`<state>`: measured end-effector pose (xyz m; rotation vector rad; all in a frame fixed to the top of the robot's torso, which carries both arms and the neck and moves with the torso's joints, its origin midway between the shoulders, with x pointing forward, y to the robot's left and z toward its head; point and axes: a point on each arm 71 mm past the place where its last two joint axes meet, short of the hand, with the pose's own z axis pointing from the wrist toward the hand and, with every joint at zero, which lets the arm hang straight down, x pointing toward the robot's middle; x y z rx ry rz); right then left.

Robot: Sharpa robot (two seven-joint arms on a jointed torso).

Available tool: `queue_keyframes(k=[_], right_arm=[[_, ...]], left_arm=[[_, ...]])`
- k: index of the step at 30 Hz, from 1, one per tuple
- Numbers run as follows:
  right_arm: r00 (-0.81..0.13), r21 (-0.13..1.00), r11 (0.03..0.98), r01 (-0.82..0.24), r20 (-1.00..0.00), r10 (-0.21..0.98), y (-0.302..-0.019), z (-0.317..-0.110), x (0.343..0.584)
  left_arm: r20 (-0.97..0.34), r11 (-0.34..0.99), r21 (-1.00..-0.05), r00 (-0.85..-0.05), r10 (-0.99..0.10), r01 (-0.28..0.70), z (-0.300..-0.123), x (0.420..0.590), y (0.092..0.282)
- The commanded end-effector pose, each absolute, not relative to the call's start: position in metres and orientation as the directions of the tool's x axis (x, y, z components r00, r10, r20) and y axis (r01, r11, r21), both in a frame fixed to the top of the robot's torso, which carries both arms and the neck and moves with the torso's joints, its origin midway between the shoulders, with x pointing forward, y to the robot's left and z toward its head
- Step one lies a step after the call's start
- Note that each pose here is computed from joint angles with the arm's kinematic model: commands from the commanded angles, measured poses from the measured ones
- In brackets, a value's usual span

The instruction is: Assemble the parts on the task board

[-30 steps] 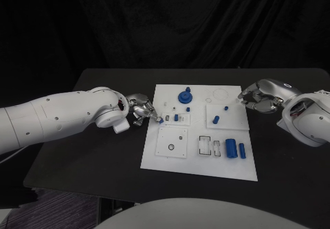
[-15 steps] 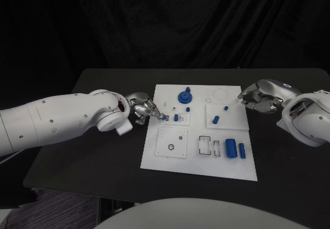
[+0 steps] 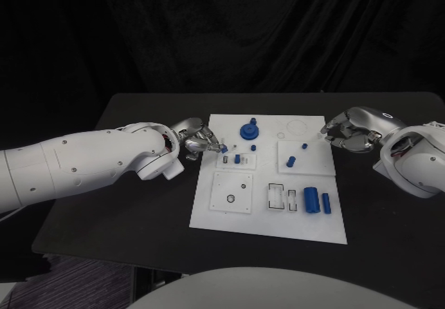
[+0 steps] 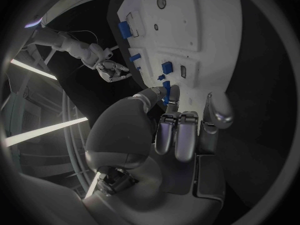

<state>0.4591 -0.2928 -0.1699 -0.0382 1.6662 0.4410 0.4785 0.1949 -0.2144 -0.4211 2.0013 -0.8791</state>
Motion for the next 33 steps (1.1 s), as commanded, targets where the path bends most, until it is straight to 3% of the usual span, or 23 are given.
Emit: queue_keyframes(k=[1,13,25,33], right_arm=[[-0.154,0.266,0.926,-0.267,-0.961,0.231,-0.292,-0.171,0.459],[-0.151,0.267,0.925,-0.269,-0.961,0.233,-0.293,-0.17,0.459],[-0.145,0.267,0.924,-0.274,-0.961,0.235,-0.293,-0.17,0.459],[-0.145,0.267,0.924,-0.274,-0.961,0.235,-0.294,-0.171,0.459]], left_arm=[[-0.693,0.722,-0.673,-0.477,-0.54,0.161,-0.21,0.478,0.191],[-0.672,0.695,-0.7,-0.478,-0.566,0.162,-0.219,0.48,0.194],[-0.763,0.704,-0.635,-0.398,-0.509,0.319,-0.222,0.484,0.195],[-0.786,0.719,-0.607,-0.391,-0.48,0.338,-0.227,0.483,0.193]])
